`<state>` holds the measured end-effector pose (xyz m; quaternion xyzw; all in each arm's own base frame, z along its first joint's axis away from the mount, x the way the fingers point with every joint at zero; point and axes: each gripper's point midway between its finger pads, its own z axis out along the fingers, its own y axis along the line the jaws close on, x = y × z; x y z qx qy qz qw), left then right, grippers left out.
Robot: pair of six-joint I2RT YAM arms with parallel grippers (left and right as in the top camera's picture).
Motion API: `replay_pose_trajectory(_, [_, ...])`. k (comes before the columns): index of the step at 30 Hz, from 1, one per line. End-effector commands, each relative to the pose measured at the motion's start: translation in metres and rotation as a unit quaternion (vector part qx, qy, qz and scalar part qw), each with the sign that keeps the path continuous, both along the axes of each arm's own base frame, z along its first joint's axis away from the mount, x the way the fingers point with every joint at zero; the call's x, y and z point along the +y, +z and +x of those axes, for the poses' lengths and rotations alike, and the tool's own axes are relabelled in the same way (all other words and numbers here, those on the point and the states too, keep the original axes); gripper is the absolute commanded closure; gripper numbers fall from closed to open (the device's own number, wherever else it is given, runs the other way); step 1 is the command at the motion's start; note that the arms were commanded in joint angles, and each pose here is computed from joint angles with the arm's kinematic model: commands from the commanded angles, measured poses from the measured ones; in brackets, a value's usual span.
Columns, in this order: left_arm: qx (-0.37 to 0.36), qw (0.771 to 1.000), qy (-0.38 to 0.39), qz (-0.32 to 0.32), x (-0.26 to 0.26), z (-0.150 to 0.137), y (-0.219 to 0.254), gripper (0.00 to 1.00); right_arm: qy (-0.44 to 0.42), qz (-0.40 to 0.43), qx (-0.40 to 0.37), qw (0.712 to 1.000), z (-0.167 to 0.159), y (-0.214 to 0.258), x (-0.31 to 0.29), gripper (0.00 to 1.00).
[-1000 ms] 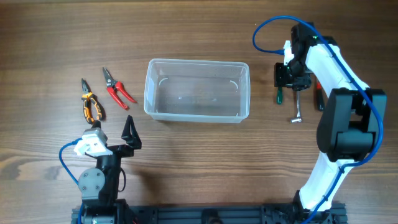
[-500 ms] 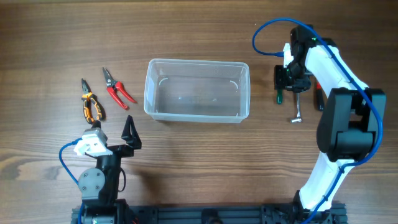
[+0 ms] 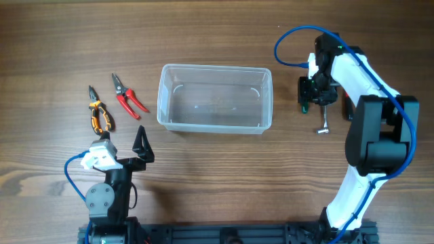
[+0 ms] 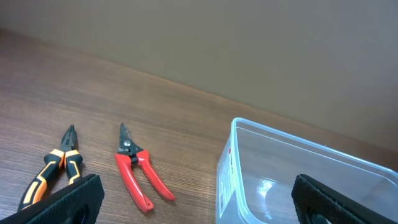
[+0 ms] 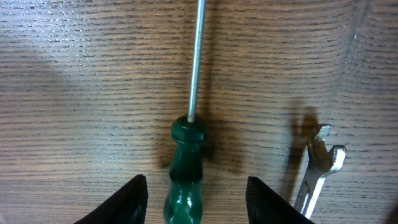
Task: Pack container
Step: 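Close the right gripper on the green screwdriver handle and lift, then carry the green screwdriver left and release it into the container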
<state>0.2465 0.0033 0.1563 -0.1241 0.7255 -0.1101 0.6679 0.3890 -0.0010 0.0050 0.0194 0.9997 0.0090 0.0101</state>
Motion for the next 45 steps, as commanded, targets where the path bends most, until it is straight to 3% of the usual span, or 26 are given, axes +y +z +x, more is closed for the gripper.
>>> replay_pose_trajectory(1, [0.001, 1.000, -0.008, 0.011, -0.003, 0.000, -0.002, 0.00, -0.003, -0.003, 0.013, 1.000, -0.004, -0.011, -0.003, 0.55])
replay_pose_trajectory(3, [0.001, 1.000, -0.009, 0.011, -0.003, 0.000, -0.002, 0.00, -0.003, -0.003, 0.013, 1.000, -0.005, -0.011, -0.003, 0.65])
replay_pose_trajectory(13, [0.001, 1.000, -0.009, 0.011, -0.003, 0.000, -0.002, 0.00, -0.014, -0.002, 0.025, 1.000, -0.020, -0.030, -0.003, 0.59])
replay_pose_trajectory(17, [0.001, 1.000, -0.009, 0.011, -0.003, 0.000, -0.002, 0.00, -0.014, 0.003, 0.025, 1.000, -0.020, -0.030, -0.001, 0.78])
replay_pose_trajectory(21, [0.001, 1.000, -0.009, 0.011, -0.003, 0.000, -0.002, 0.00, -0.013, 0.003, 0.025, 1.000, -0.020, -0.030, 0.000, 0.90])
replay_pose_trajectory(24, [0.001, 1.000, -0.009, 0.011, -0.003, 0.000, -0.002, 0.00, -0.012, 0.003, 0.030, 0.999, -0.022, -0.030, 0.000, 0.96])
replay_pose_trajectory(28, [0.001, 1.000, -0.009, 0.011, -0.003, 0.000, -0.002, 0.00, -0.013, 0.003, 0.024, 1.000, -0.017, -0.024, 0.000, 0.96])
replay_pose_trajectory(32, [0.001, 1.000, -0.009, 0.011, -0.003, 0.000, -0.002, 0.00, 0.002, 0.002, -0.008, 1.000, 0.006, 0.009, 0.000, 0.96])
replay_pose_trajectory(39, [0.001, 1.000, -0.009, 0.011, -0.003, 0.000, -0.002, 0.00, 0.045, -0.001, -0.153, 0.987, 0.063, 0.133, 0.004, 0.96])
replay_pose_trajectory(45, [0.001, 1.000, -0.009, 0.011, -0.003, 0.000, -0.002, 0.00, 0.215, 0.070, -0.262, 0.938, 0.052, 0.224, 0.071, 0.96])
